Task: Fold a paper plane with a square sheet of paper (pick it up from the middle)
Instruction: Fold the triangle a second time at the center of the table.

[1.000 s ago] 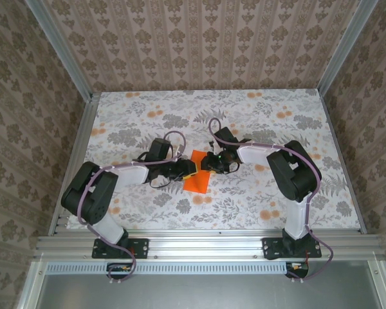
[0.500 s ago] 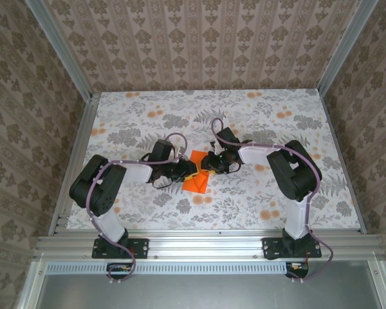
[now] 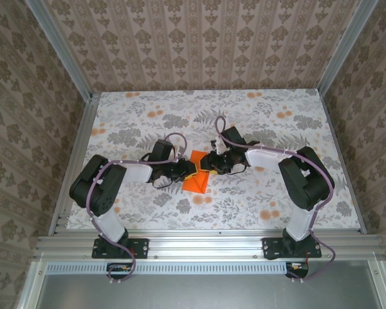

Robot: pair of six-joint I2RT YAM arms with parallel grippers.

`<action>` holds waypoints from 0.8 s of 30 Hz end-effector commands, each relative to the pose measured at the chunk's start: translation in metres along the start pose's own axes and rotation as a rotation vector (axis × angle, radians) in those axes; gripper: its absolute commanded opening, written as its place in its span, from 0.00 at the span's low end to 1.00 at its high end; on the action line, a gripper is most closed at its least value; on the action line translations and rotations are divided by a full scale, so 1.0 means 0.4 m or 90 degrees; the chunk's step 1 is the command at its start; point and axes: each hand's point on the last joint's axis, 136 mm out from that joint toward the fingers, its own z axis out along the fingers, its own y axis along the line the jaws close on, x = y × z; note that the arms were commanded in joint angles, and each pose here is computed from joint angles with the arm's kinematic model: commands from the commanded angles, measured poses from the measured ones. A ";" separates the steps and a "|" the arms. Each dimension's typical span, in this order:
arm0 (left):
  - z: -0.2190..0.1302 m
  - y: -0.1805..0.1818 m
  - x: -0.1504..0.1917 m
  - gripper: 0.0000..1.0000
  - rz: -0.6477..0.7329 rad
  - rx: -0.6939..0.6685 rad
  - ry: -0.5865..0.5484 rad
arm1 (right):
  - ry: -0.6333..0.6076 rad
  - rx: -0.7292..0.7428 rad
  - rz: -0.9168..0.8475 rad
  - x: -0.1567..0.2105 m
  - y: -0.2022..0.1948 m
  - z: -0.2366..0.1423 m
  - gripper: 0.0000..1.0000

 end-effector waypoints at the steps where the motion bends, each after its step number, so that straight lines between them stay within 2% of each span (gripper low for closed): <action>1: 0.009 -0.004 -0.005 0.23 0.003 -0.005 0.003 | 0.033 -0.004 -0.005 0.040 -0.010 0.005 0.42; 6: 0.008 -0.005 -0.005 0.23 0.004 -0.007 0.002 | 0.049 -0.003 -0.005 0.049 -0.013 0.022 0.41; 14: 0.001 -0.011 -0.005 0.24 0.005 -0.007 0.000 | 0.048 0.020 -0.023 0.041 -0.026 0.035 0.16; 20: -0.028 -0.019 0.018 0.37 0.012 -0.012 0.001 | 0.033 0.070 -0.056 0.030 -0.063 0.036 0.10; 24: -0.042 0.000 0.045 0.41 0.006 -0.021 0.008 | 0.035 0.080 -0.065 0.029 -0.074 0.042 0.09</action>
